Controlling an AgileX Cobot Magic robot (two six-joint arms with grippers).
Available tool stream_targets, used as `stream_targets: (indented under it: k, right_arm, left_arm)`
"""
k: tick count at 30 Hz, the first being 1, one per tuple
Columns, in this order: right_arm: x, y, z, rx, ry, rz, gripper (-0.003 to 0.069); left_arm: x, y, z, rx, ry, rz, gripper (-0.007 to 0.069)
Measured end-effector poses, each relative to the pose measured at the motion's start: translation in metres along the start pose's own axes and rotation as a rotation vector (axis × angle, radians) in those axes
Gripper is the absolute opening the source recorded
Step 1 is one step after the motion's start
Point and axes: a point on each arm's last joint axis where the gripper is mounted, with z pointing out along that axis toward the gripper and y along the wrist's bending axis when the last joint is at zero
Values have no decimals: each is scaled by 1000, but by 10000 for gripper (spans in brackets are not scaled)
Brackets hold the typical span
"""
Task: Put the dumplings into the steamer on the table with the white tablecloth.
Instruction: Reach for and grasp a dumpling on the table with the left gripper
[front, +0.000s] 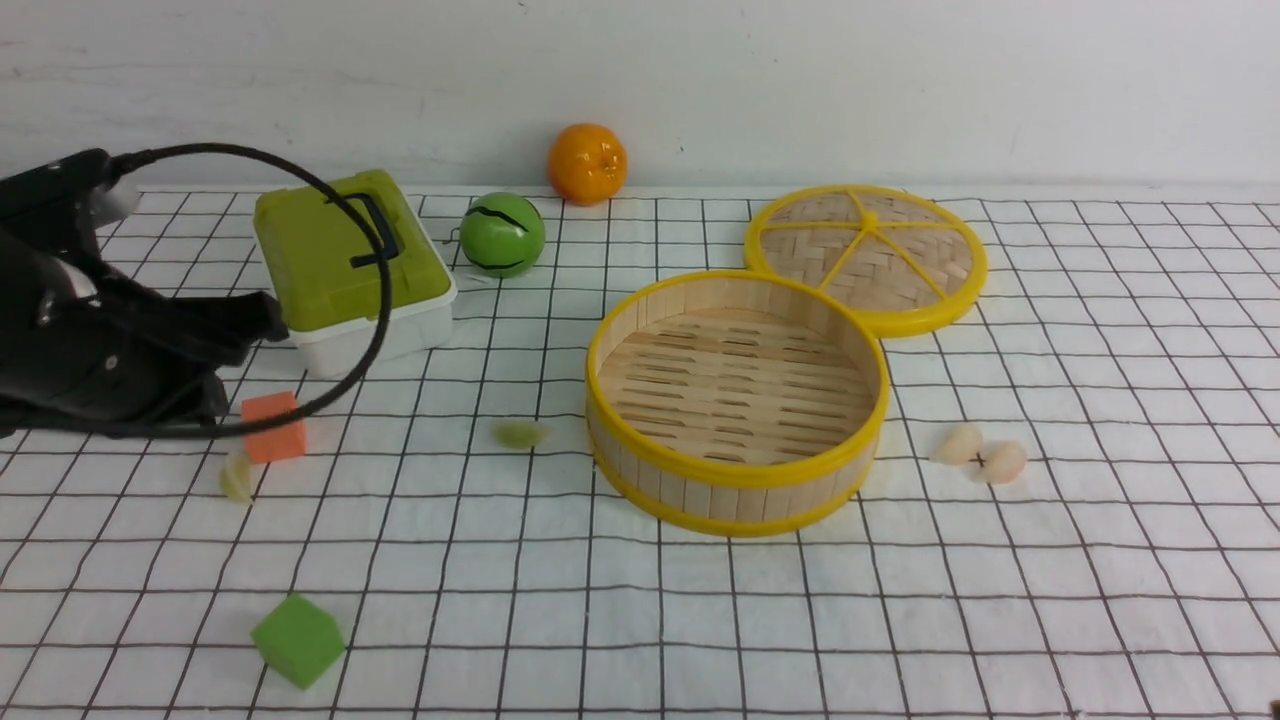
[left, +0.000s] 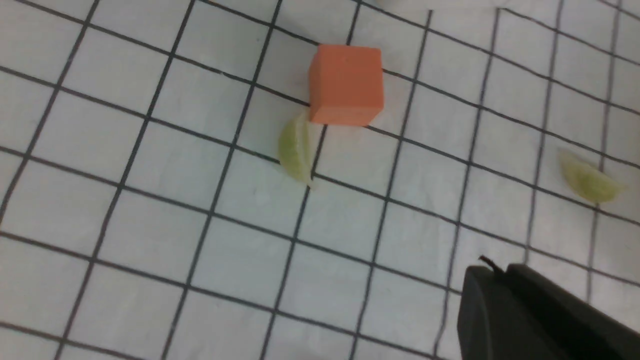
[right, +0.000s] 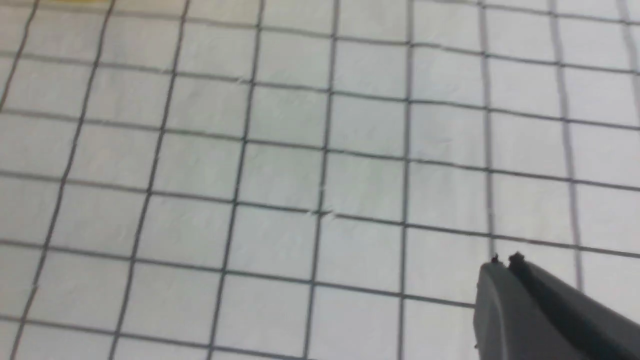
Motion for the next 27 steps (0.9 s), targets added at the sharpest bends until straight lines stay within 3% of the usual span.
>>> stream_targets:
  k: [7, 12, 14, 22, 25, 27]
  right_arm:
    - [-2, 28, 25, -155, 75, -121, -3]
    - [-3, 33, 25, -186, 58, -179, -2]
    - [-3, 34, 25, -188, 53, -178, -1]
    - [-4, 34, 25, -190, 43, -181, 1]
    - [-5, 34, 25, -188, 30, -182, 1]
    - [-6, 34, 25, -188, 23, -182, 1]
  left_arm:
    - [-26, 8, 52, -98, 98, 31, 192]
    - [-22, 11, 96, -127, 168, 74, 329]
    - [-19, 13, 110, -135, 180, 83, 348]
    - [-5, 22, 151, -179, 228, 122, 333]
    - [-5, 22, 152, -180, 226, 124, 256]
    - [-6, 22, 151, -182, 228, 124, 155]
